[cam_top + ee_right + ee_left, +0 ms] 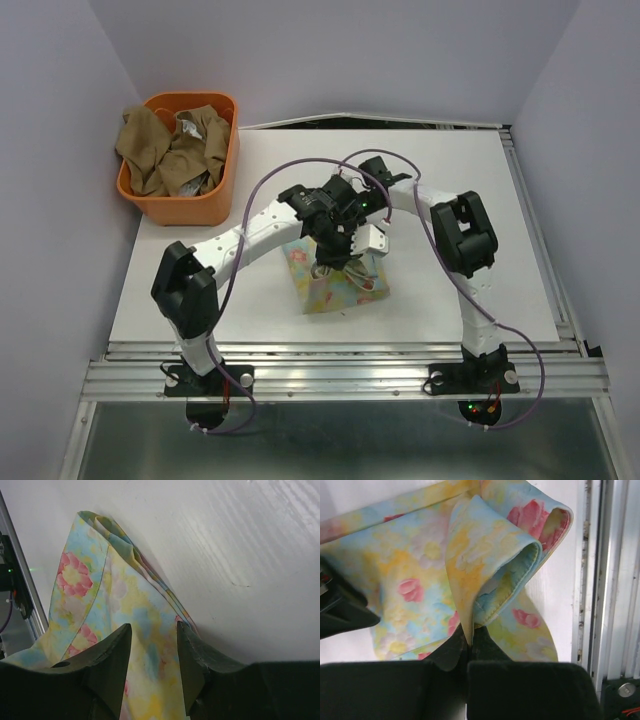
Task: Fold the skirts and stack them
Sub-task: Fold the skirt, then neatly place the folded skirt to the corner, then grab the skirt from the pile
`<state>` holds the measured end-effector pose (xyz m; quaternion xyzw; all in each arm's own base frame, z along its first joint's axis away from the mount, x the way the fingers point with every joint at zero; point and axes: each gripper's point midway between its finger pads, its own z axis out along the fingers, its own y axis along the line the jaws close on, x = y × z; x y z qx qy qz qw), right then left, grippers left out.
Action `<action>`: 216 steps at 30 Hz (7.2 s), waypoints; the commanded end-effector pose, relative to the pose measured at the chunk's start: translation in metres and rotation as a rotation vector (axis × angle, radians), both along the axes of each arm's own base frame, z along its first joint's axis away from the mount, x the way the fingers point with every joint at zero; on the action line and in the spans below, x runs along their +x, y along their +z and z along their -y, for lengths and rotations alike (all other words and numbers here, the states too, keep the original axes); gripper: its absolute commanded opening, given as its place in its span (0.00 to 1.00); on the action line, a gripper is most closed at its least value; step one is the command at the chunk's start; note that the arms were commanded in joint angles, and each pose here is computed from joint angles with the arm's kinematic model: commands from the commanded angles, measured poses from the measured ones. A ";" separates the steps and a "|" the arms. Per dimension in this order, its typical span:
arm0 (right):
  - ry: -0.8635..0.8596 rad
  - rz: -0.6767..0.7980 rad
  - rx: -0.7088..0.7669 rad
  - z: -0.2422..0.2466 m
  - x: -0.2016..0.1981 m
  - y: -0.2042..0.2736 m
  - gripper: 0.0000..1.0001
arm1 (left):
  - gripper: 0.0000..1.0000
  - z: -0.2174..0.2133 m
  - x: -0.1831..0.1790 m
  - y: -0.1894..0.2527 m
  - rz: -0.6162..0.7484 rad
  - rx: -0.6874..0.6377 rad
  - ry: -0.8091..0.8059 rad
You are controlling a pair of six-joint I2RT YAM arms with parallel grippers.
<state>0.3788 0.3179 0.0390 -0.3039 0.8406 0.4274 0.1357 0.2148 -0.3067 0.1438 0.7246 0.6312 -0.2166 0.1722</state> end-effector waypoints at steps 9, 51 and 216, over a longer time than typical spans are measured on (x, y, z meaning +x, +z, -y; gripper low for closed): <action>0.055 -0.063 0.001 0.010 -0.039 -0.002 0.45 | 0.03 0.004 0.085 0.002 0.184 0.002 0.075; -0.191 0.162 0.040 0.007 0.055 0.126 0.72 | 0.54 -0.018 0.031 0.035 -0.125 -0.374 0.598; -0.778 0.329 -0.326 0.286 0.015 0.172 1.00 | 0.42 -0.407 0.430 0.077 0.312 -0.757 1.816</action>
